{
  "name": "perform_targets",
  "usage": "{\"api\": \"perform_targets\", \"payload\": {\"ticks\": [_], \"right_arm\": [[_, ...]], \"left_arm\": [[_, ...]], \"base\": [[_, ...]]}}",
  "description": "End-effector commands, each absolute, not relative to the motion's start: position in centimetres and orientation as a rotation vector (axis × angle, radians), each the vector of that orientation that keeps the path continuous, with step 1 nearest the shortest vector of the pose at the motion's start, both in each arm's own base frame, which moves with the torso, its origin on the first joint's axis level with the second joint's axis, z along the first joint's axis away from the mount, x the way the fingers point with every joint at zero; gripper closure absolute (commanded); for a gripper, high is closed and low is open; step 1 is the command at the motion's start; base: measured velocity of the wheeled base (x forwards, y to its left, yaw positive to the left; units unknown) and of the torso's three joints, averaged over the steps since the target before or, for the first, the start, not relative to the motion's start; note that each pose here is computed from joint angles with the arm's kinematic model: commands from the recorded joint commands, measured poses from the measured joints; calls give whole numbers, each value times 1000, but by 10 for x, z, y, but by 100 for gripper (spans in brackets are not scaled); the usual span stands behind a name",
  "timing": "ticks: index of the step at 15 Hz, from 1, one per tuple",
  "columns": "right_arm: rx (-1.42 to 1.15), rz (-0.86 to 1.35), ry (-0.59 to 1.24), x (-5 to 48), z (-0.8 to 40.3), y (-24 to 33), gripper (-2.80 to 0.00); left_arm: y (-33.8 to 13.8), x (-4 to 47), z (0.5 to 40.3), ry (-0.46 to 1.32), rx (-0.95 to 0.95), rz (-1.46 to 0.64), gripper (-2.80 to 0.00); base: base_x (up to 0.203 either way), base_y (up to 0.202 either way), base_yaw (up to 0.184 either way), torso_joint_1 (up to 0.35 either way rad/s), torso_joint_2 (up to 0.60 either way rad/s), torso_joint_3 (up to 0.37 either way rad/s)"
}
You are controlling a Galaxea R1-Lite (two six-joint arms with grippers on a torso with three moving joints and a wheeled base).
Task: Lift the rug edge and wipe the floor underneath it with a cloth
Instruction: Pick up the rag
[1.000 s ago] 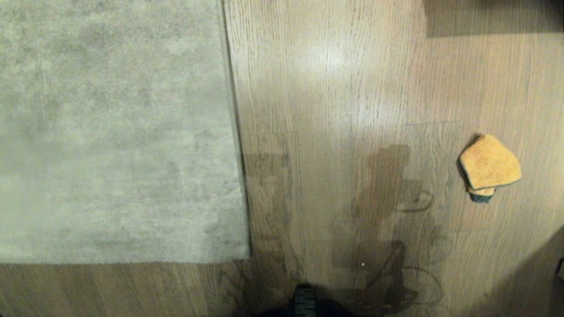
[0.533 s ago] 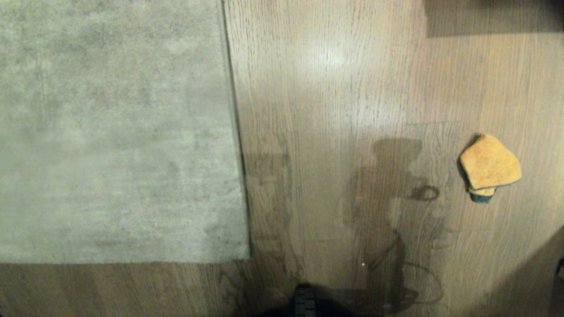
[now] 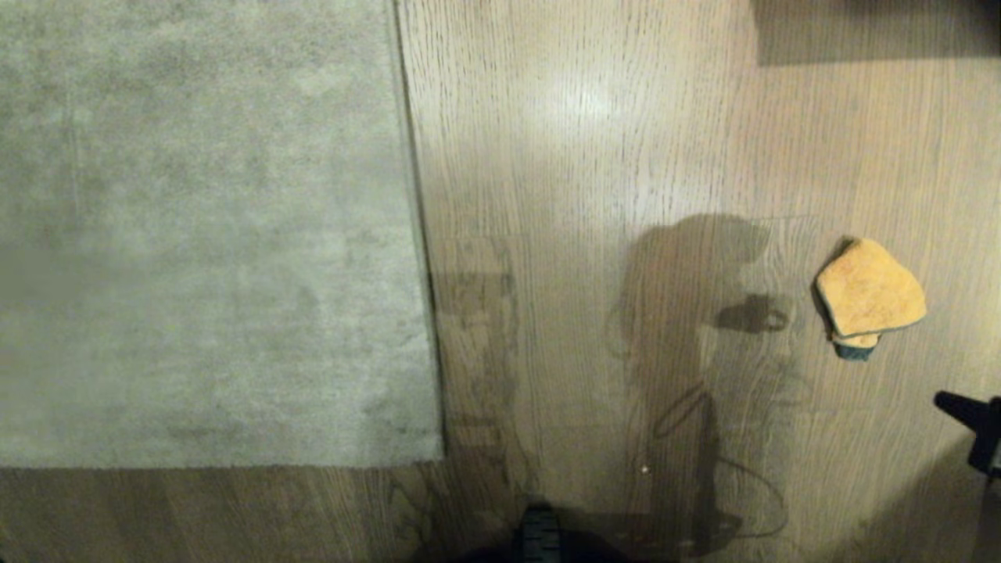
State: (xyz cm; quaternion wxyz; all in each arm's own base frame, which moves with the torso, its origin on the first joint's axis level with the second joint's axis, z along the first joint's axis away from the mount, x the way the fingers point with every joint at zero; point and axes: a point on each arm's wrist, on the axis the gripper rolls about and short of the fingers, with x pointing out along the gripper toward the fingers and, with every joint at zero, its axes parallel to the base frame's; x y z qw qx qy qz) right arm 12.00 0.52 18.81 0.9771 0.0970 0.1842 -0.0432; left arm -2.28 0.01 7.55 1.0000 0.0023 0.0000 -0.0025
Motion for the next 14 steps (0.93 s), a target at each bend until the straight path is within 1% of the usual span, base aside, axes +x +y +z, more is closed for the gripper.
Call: {"api": "perform_targets", "payload": {"ticks": [1,4,5,8,11,14], "right_arm": [[198,-98,373,135,197,5,0],[193,-112,358,135,200,3,0],[191,-121,352,136,201,3,-280],[106,-162,344,140,204,-2,-280],[99,-207,288,142,210,-9,-280],[55,-302,321,147,205,-25,-280]], "left_arm": [[0,-23,75,0,5,-5,0],[0,-23,75,0,5,-6,0],[0,-23,76,1,5,-5,0],[0,-23,75,0,5,-5,0],[0,-23,75,0,5,-5,0],[0,-23,75,0,5,-3,0]], "base": [[0,0,0,0,0,0],[0,0,0,0,0,0],[0,0,0,0,0,0],[0,0,0,0,0,0],[0,0,0,0,0,0],[0,0,0,0,0,0]]}}
